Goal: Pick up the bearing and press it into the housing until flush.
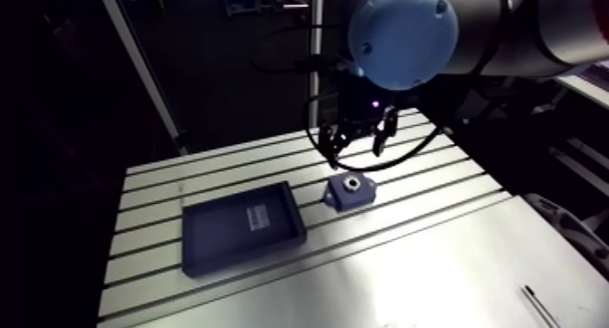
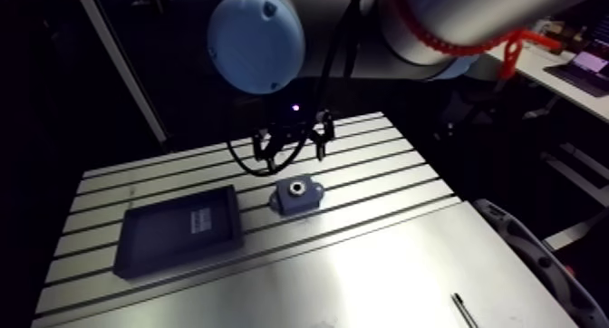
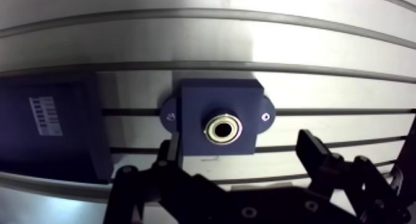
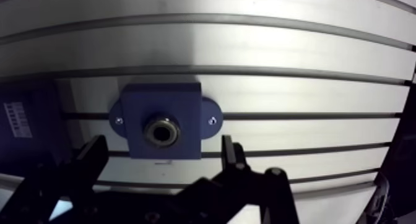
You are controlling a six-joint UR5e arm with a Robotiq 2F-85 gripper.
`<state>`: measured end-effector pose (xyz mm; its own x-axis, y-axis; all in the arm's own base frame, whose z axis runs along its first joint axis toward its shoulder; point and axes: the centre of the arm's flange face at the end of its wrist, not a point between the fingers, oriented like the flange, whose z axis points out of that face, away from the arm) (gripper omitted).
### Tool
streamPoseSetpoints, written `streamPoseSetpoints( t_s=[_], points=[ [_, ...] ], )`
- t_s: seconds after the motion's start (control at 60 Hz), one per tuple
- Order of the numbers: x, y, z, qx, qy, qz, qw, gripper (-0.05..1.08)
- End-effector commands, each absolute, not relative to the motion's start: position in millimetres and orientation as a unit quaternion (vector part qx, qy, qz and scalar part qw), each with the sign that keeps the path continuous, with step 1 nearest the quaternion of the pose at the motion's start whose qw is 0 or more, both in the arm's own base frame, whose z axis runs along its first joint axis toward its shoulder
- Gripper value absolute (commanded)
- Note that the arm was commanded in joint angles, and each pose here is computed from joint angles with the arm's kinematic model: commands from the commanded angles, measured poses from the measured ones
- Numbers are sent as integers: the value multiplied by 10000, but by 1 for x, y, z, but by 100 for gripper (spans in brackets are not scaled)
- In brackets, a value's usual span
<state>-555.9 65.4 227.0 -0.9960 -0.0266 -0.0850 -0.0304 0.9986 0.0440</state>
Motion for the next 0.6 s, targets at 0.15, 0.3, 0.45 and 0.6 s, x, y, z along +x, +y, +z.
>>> streamPoseSetpoints(
  t_s=[0.15, 0.3, 0.45, 0.6],
  points=[
    [-552, 62, 253, 11, 9984, 190, 533, 96],
    [-550, 61, 249, 8, 9977, 143, 664, 107],
    [-548, 61, 242, -26, 9974, 101, 714, 108],
    [-547, 60, 238, -41, 9973, 83, 734, 108]
  ],
)
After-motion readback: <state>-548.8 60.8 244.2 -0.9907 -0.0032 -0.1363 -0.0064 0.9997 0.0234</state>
